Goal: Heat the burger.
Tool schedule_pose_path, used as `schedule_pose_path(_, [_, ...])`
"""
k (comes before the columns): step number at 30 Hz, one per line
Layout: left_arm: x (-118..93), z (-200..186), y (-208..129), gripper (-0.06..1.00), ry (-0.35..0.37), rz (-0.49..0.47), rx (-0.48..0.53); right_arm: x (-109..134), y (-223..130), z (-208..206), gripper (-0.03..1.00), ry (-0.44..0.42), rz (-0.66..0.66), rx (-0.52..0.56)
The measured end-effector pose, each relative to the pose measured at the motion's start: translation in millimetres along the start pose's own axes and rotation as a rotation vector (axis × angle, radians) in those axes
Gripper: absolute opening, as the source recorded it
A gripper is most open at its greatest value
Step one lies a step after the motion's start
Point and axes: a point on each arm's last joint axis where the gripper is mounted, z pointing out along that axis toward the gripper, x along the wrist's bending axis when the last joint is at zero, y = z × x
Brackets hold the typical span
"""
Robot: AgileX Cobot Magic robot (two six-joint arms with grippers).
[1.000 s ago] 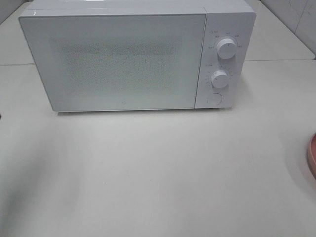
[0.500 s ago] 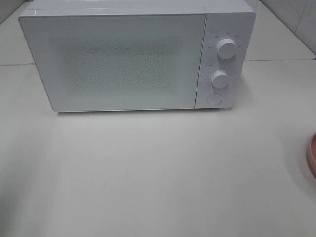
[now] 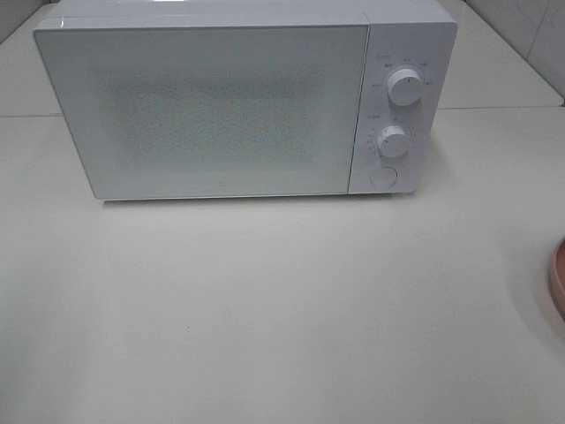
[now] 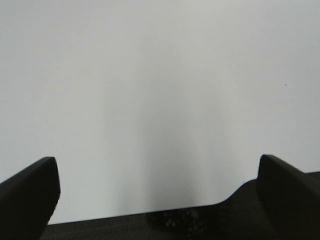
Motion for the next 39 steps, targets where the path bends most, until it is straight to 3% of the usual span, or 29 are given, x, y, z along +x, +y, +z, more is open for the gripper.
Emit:
schedule_pose_path(7, [-2, -20, -14, 0.99, -0.009, -0.004, -0.155, 0, 0, 0, 0.76, 0.000, 0.000, 0.000])
schedule_pose_path(9, [-3, -32, -25, 0.99, 0.019, -0.024, -0.257, 0, 0, 0, 0.76, 0.000, 0.000, 0.000])
schedule_pose_path(12, [-5, -39, -32, 0.99, 0.065, -0.053, -0.325, 0, 0, 0, 0.76, 0.000, 0.000, 0.000])
schedule_pose_path(17, [-6, -42, -36, 0.99, 0.097, -0.074, -0.362, 0, 0, 0, 0.76, 0.000, 0.000, 0.000])
schedule_pose_path(39, [-6, -41, -36, 0.99, 0.094, -0.078, -0.357, 0, 0, 0, 0.76, 0.000, 0.000, 0.000])
